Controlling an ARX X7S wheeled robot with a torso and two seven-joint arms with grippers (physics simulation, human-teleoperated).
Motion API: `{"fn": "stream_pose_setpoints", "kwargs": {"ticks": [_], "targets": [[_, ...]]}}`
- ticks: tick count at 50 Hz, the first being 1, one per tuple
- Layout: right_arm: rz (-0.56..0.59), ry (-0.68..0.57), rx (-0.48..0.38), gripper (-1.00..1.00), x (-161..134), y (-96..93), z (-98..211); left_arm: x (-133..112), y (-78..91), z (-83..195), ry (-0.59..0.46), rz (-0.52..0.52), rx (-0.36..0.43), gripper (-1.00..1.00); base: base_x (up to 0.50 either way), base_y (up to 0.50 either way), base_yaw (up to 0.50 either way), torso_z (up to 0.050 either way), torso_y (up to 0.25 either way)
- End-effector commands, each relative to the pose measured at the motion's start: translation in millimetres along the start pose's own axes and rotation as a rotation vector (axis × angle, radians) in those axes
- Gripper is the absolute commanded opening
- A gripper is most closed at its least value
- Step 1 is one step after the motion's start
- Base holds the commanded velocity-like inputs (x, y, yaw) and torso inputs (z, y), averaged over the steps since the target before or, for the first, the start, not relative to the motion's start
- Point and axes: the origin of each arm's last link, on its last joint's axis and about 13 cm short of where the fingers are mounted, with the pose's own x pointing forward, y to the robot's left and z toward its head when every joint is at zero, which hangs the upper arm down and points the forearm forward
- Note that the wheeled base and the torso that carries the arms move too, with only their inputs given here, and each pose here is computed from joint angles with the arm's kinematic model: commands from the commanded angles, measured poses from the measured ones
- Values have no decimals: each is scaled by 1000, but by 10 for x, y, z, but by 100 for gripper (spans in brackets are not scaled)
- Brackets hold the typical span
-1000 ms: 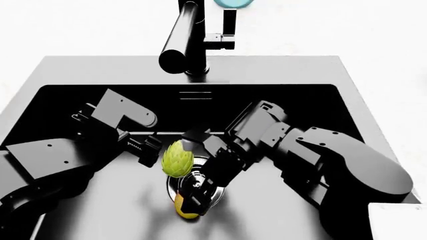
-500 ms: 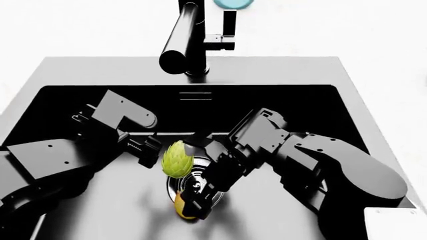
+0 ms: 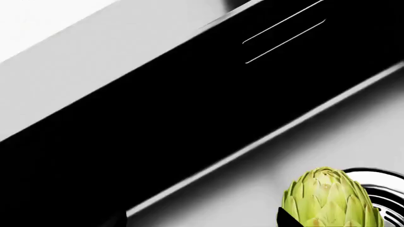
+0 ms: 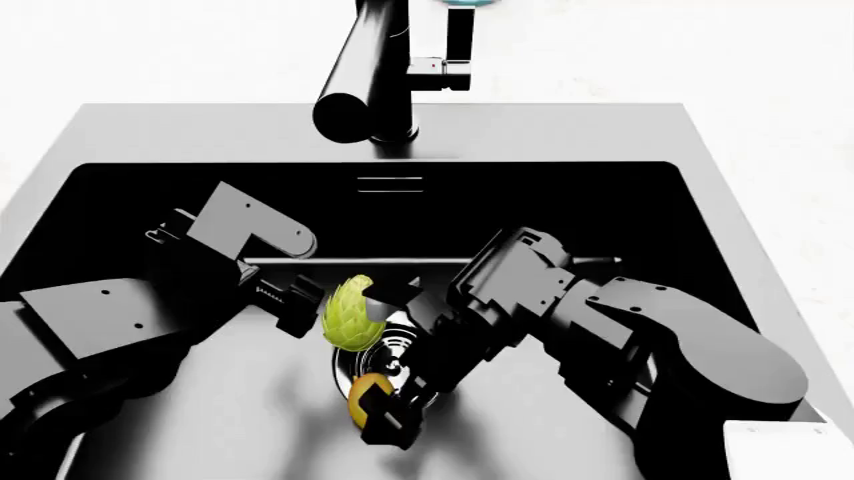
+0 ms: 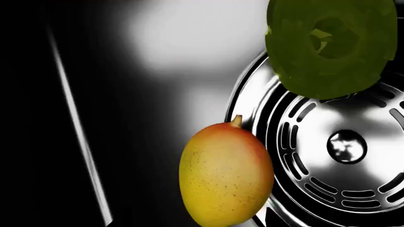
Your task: Pick up the fruits and vegetables and place them in the sink. Turn on the sink faucet to wash them. Then turn the sink off and put them in the tray.
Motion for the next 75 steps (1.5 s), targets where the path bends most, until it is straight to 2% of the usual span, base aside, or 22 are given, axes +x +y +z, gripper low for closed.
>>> {"fn": "stream_pose_setpoints", "kwargs": {"ticks": [1, 20, 30, 35, 39, 44, 50, 65, 66, 75], "targets": [[-3, -31, -13, 100, 28, 3, 13, 4, -8, -6, 2, 7, 18, 100, 0, 0, 0, 0, 0], [-5, -13, -4, 100, 103, 4, -37, -13, -2, 0, -3, 11, 20, 100, 0, 0, 0, 0, -53], [23, 21, -36, 100, 142, 25, -44, -16, -2, 4, -6, 7, 17, 100, 0, 0, 0, 0, 0], [-11, -13, -36, 100, 103, 22, -8, -12, -3, 2, -6, 5, 16, 100, 0, 0, 0, 0, -3], [-72, -55, 14, 100, 58, 18, 7, -6, -5, -6, -3, 3, 15, 100, 0, 0, 0, 0, -3], [-14, 17, -26, 100, 82, 30, -16, 3, -8, -19, 2, 2, 18, 100, 0, 0, 0, 0, -2], [-22, 85, -36, 100, 90, 39, -47, 18, -10, -29, 10, 2, 28, 100, 0, 0, 0, 0, -54], [-35, 91, -30, 100, 129, 56, -66, 18, -2, -42, 6, -5, 17, 100, 0, 0, 0, 0, -16], [-35, 89, -28, -100, 131, 55, -67, 17, -3, -45, 7, -5, 17, 100, 0, 0, 0, 0, 0], [-41, 77, -22, -100, 134, 55, -66, 13, -2, -54, 9, -4, 17, 100, 0, 0, 0, 0, 0]]}}
